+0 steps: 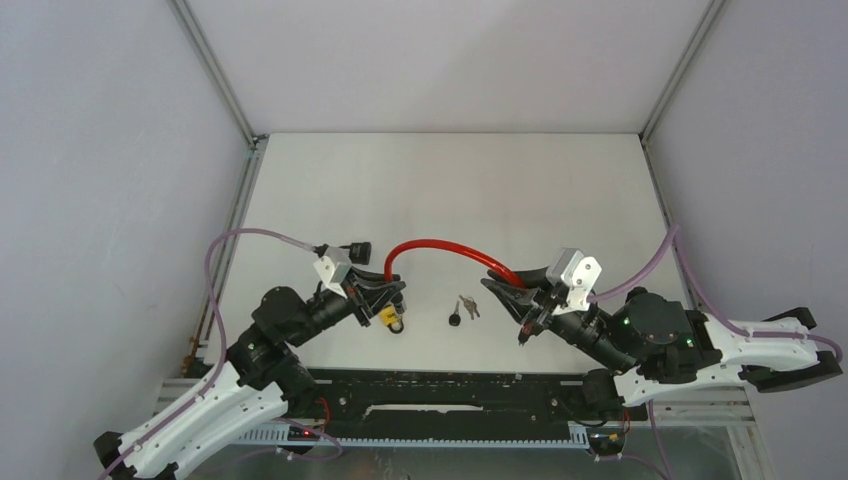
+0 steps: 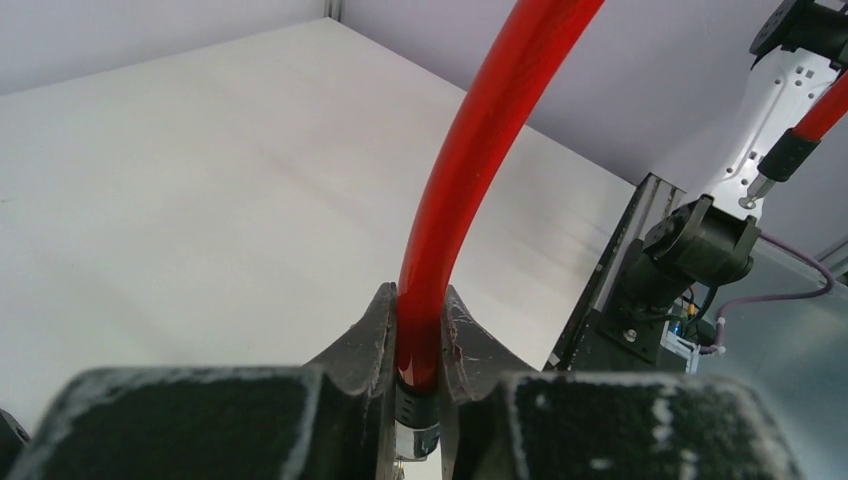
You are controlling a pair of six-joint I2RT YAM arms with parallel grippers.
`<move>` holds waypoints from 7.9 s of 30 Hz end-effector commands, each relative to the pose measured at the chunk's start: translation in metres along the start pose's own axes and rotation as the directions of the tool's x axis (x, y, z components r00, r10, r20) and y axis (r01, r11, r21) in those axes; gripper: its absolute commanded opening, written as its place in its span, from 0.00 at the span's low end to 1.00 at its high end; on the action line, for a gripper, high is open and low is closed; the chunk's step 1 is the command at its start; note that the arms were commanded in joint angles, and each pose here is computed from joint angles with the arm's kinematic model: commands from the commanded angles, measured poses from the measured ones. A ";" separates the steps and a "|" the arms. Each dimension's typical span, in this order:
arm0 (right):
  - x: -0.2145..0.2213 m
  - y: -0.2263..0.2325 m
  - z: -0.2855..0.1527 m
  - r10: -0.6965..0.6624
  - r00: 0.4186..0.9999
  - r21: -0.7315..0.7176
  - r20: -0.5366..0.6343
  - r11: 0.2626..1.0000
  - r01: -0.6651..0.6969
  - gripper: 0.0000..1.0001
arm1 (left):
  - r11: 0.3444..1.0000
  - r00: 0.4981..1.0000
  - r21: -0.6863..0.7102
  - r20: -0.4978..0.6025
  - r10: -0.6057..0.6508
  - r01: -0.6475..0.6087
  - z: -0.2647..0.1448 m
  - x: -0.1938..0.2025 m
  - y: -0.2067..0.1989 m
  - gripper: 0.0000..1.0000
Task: Lock with the key
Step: Lock the lock.
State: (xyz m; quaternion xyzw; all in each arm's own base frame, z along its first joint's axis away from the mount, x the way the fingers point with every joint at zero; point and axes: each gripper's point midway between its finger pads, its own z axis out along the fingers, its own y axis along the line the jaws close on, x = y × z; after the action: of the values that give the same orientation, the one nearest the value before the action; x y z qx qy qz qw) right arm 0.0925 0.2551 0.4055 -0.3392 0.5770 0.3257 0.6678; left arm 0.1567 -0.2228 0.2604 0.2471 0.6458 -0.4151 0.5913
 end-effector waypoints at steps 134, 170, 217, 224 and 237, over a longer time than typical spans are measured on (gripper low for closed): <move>-0.032 -0.011 0.127 0.256 0.833 0.125 0.491 0.925 -0.358 0.00 | 0.595 0.753 -0.523 0.616 -0.231 0.610 -0.049 -0.086 0.106 0.00; -0.030 0.036 0.144 0.154 0.891 -0.242 0.427 0.969 -0.051 0.00 | 0.384 0.597 -0.458 0.630 -0.497 0.802 -0.037 -0.075 0.081 0.00; -0.009 0.034 0.169 0.162 0.913 -0.343 0.375 0.939 -0.026 0.00 | 0.352 0.544 -0.424 0.531 -0.650 0.834 -0.007 -0.048 0.058 0.00; -0.008 0.033 0.168 0.162 0.909 -0.344 0.384 0.939 -0.022 0.00 | 0.350 0.545 -0.428 0.525 -0.654 0.833 -0.007 -0.045 0.058 0.00; -0.003 0.025 0.169 0.146 0.915 -0.327 0.375 0.945 -0.017 0.00 | 0.345 0.536 -0.424 0.513 -0.671 0.837 -0.007 -0.037 0.056 0.00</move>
State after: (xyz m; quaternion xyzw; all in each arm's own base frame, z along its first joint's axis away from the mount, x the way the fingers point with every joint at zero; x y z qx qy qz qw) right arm 0.1737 0.4141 0.3917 -0.3518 0.4298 0.4846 0.6758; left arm 0.2065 -0.1725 0.2730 -0.3410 0.7188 -0.3920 0.4619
